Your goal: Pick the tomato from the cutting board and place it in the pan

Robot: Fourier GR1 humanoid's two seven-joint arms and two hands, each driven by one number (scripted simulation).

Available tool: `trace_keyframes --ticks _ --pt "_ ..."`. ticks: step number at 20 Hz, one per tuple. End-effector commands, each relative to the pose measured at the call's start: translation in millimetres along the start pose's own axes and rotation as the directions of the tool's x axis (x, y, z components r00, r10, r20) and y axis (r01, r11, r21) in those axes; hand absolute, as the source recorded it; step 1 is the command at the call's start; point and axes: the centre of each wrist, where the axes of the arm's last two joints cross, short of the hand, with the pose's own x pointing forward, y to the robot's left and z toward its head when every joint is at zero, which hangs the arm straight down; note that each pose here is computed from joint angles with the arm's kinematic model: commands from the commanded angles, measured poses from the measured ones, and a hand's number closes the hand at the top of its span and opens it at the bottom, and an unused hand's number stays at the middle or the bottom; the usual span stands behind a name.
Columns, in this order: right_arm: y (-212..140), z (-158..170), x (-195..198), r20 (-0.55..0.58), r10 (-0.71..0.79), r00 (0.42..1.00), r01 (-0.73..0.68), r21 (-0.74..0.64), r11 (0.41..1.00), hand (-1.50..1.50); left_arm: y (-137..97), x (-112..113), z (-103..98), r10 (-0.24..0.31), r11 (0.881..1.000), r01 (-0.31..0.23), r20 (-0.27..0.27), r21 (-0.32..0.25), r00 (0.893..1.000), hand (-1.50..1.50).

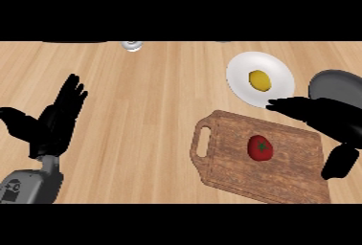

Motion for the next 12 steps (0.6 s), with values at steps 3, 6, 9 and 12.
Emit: trace_keyframes --ticks 3,6,9,12 --pt "-1 11 38 -0.032 0.141 0.989 -0.140 0.033 0.990 -1.50 2 1 -5 0.000 1.000 0.000 -0.001 0.008 1.000 0.00" --pt "-2 21 47 -0.086 0.234 0.968 -0.232 0.041 0.972 -1.50 -5 0 16 0.004 1.000 -0.004 -0.002 -0.001 1.000 0.00" --pt "5 2 54 -0.116 0.237 0.965 -0.237 0.015 0.971 -1.50 13 -6 2 -0.010 1.000 0.010 0.003 0.008 1.000 0.00" --pt "27 -3 75 -0.094 0.208 0.974 -0.210 -0.014 0.978 -1.50 -12 2 -1 -0.007 1.000 0.007 -0.003 0.003 1.000 0.00"
